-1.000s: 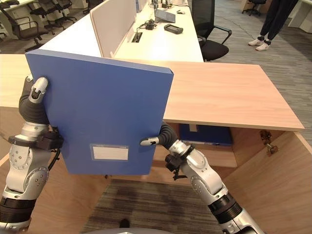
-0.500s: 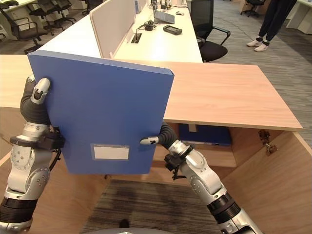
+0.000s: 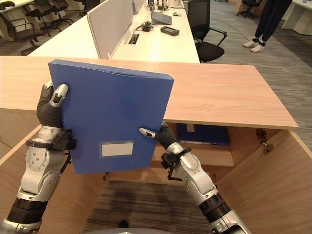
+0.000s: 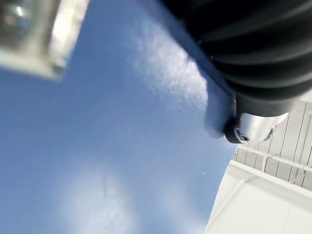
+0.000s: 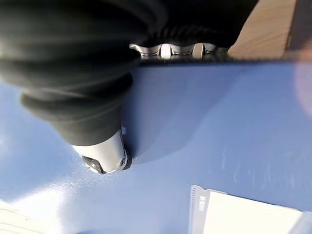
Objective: Put the empty folder in the office cabinet
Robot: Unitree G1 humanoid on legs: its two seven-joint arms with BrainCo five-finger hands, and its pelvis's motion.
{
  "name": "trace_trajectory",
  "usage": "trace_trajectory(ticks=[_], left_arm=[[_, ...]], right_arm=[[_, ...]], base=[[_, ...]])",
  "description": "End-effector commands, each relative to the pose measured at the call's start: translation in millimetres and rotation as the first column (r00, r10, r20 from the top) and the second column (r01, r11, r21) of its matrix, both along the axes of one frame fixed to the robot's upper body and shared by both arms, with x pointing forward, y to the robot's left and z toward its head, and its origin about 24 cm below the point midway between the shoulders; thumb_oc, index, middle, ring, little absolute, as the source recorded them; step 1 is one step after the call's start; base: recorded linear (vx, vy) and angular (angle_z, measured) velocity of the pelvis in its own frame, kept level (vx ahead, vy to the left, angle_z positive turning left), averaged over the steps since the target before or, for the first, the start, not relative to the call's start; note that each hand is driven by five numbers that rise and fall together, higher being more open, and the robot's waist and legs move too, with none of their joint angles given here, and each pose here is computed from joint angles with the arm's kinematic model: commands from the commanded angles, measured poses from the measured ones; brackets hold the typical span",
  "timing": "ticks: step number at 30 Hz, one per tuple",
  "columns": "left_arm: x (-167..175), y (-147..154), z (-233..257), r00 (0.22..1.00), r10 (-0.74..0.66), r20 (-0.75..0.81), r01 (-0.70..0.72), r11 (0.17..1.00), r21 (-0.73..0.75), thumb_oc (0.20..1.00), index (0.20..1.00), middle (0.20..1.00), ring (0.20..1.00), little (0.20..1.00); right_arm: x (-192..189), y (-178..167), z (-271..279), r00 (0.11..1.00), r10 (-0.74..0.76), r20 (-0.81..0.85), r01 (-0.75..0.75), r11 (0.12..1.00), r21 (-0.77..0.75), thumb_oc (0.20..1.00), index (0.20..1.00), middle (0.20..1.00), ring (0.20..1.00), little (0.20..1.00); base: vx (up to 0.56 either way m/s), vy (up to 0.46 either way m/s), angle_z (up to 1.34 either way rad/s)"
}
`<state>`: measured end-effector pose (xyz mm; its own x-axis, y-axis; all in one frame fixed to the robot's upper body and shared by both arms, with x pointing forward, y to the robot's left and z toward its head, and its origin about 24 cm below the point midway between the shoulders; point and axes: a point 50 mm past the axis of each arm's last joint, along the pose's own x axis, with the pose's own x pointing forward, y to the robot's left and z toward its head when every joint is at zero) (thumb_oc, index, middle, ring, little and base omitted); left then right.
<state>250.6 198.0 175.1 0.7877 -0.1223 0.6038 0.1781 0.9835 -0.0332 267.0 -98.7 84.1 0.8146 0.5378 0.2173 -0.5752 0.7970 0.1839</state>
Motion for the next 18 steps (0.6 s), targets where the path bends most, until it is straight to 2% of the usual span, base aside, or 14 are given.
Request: trace_trajectory(ticks=[1,7,8,9,10,12,14,18], left_arm=[[2.9,-11.2,28.2,0.985,-0.064,0.163,0.072,0.997,-0.042,0.2,0.2,0.2,0.2,0.2],[3.0,-7.5,20.3,0.991,-0.041,0.129,0.049,0.997,-0.052,0.2,0.2,0.2,0.2,0.2],[3.1,-4.5,18.3,0.993,-0.023,0.12,0.029,0.998,-0.048,0.464,0.464,0.464,0.464,0.464],[3.1,-3.6,17.4,0.993,-0.017,0.117,0.023,0.999,-0.047,0.636,0.636,0.636,0.636,0.636],[3.0,-1.2,16.0,0.994,-0.007,0.111,0.012,0.999,-0.042,1.0,1.0,1.0,1.0,1.0],[2.4,1.5,12.7,0.995,-0.005,0.096,0.008,1.0,-0.03,1.0,1.0,1.0,1.0,1.0],[1.3,13.7,3.8,0.998,-0.004,0.062,0.005,1.0,-0.017,1.0,1.0,1.0,1.0,1.0],[-0.8,37.8,-25.5,0.999,-0.003,-0.043,-0.001,0.994,-0.108,1.0,1.0,1.0,1.0,1.0]], right_arm=[[5.5,4.8,8.4,0.999,-0.037,0.03,0.036,0.999,0.029,0.2,0.2,0.2,0.2,0.2],[1.5,7.0,5.4,1.0,-0.01,0.017,0.01,0.999,0.031,0.2,0.2,0.2,0.2,0.2],[1.0,6.9,7.3,1.0,0.005,0.025,-0.006,0.999,0.033,0.2,0.2,0.2,0.2,0.2],[0.8,6.7,8.2,0.999,0.011,0.031,-0.012,0.999,0.03,0.2,0.2,0.2,0.2,0.2],[0.2,5.2,10.8,0.999,0.024,0.049,-0.025,1.0,0.018,0.2,0.2,0.2,0.2,0.2],[-1.0,1.7,12.7,0.997,0.045,0.064,-0.045,0.999,-0.004,0.2,0.2,0.2,0.2,0.2],[-3.7,-10.8,12.2,0.991,0.1,0.089,-0.089,0.989,-0.115,0.2,0.2,0.2,0.2,0.2],[-8.3,-34.6,13.8,0.985,0.141,0.099,-0.114,0.965,-0.235,0.2,0.2,0.2,0.2,0.2]], base=[[0.0,0.0,0.0],[0.0,0.0,0.0],[0.0,0.0,0.0],[0.0,0.0,0.0],[0.0,0.0,0.0],[0.0,0.0,0.0],[0.0,0.0,0.0],[0.0,0.0,0.0]])
